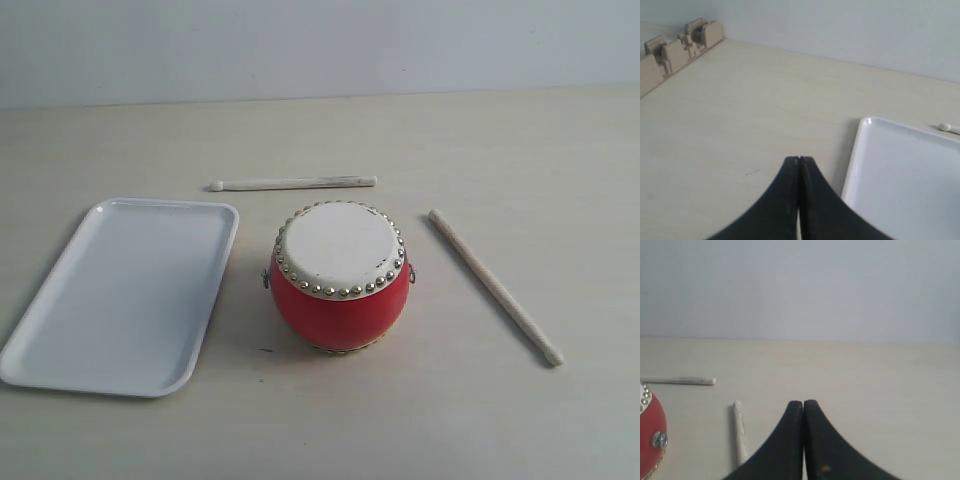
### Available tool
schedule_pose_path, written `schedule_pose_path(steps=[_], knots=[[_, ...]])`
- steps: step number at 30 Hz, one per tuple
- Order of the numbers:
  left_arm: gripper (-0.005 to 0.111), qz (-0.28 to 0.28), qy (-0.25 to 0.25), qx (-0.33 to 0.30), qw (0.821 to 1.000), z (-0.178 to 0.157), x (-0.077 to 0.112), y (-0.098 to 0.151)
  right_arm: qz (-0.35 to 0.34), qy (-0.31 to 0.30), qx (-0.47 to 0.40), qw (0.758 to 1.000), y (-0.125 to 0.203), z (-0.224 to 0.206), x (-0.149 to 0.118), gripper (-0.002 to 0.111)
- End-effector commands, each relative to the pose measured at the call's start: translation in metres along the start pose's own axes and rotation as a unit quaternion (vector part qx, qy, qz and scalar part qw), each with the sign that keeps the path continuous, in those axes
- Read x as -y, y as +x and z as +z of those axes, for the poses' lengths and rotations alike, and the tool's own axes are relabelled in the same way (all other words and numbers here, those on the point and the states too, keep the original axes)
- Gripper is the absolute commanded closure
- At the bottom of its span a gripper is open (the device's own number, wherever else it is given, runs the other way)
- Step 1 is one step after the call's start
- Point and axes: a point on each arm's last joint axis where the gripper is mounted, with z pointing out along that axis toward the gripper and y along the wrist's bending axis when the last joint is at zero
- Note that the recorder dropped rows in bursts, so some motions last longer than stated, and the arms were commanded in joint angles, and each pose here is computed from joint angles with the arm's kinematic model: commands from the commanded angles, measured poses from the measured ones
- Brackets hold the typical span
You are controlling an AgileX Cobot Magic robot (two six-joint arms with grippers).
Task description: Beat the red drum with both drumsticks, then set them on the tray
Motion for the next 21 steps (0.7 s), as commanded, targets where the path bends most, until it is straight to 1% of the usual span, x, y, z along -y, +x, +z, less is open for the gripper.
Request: schedule_pose_path(steps=[1, 2, 5, 6, 8, 10, 13, 15, 18, 21], knots=[[0.107, -0.005, 0.000, 0.001, 1.000, 0.000, 0.000, 0.001, -0.007, 0.008, 0.068, 0.998, -0.011, -0.001, 0.001, 0.108], [0.107, -0.005, 0.000, 0.001, 1.000, 0.000, 0.000, 0.001, 0.011, 0.007, 0.080, 0.997, -0.013, -0.001, 0.001, 0.108], [0.107, -0.005, 0.000, 0.001, 1.000, 0.000, 0.000, 0.001, 0.102, -0.002, 0.098, 0.990, -0.016, -0.002, 0.001, 0.108], [0.107, -0.005, 0.000, 0.001, 1.000, 0.000, 0.000, 0.001, 0.117, -0.003, 0.113, 0.987, -0.019, -0.002, 0.002, 0.108], [0.107, -0.005, 0.000, 0.001, 1.000, 0.000, 0.000, 0.001, 0.117, -0.001, 0.137, 0.984, -0.023, -0.003, 0.003, 0.108], [0.107, -0.005, 0.000, 0.001, 1.000, 0.000, 0.000, 0.001, 0.124, 0.002, 0.186, 0.975, -0.032, -0.006, 0.004, 0.108], [0.107, -0.005, 0.000, 0.001, 1.000, 0.000, 0.000, 0.001, 0.174, 0.005, 0.256, 0.951, -0.043, -0.012, 0.009, 0.108], [0.107, -0.005, 0.000, 0.001, 1.000, 0.000, 0.000, 0.001, 0.191, 0.007, 0.304, 0.933, -0.050, -0.017, 0.012, 0.108], [0.107, -0.005, 0.000, 0.001, 1.000, 0.000, 0.000, 0.001, 0.197, 0.009, 0.348, 0.917, -0.056, -0.022, 0.014, 0.108], [0.107, -0.005, 0.000, 0.001, 1.000, 0.000, 0.000, 0.001, 0.213, 0.003, 0.369, 0.905, -0.059, -0.025, 0.015, 0.108]])
